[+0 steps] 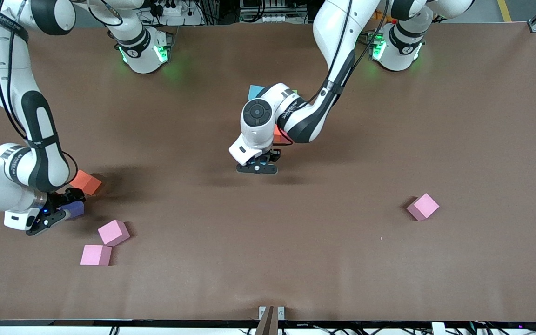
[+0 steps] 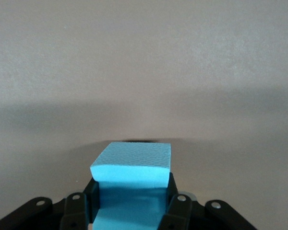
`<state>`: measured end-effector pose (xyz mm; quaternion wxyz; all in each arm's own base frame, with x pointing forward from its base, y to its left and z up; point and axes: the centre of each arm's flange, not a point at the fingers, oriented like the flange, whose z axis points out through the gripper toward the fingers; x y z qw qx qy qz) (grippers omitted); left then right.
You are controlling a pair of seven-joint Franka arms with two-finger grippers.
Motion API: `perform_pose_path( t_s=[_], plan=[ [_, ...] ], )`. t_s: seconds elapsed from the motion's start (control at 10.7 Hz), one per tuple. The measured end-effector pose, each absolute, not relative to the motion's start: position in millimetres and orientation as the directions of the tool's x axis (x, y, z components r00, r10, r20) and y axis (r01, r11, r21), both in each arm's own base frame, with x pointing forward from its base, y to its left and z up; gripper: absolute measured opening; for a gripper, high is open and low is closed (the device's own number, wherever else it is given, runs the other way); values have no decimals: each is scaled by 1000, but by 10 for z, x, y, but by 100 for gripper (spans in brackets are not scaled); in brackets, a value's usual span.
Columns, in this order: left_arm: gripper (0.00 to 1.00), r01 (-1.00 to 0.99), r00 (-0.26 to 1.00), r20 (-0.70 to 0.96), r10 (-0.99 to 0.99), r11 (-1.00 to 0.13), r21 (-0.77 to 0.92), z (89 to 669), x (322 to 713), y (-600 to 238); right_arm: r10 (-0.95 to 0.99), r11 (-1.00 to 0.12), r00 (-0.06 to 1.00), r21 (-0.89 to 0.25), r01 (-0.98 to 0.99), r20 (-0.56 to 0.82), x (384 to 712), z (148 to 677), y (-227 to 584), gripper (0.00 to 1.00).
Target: Form number 2 with 11 blocks
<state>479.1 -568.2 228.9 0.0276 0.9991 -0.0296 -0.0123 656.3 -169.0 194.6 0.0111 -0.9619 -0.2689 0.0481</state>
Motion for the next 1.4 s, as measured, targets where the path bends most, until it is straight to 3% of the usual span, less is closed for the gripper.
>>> perform_pose_path(
  t_s=[0.75,1.03,1.4],
  plan=[
    [54,-71,997,-30,-72,-997,42,2178,4706,-5733,522,-853,849,-51,519,-80,6572,1937,-1709,98],
    [54,-70,997,-24,-71,-997,41,2151,4717,-5727,532,-846,843,-48,530,-75,6594,1964,-1713,59],
    [54,-70,997,-20,-71,-996,49,2159,4700,-5754,540,-840,836,-119,530,-92,6732,2240,-1612,59]
  ],
)
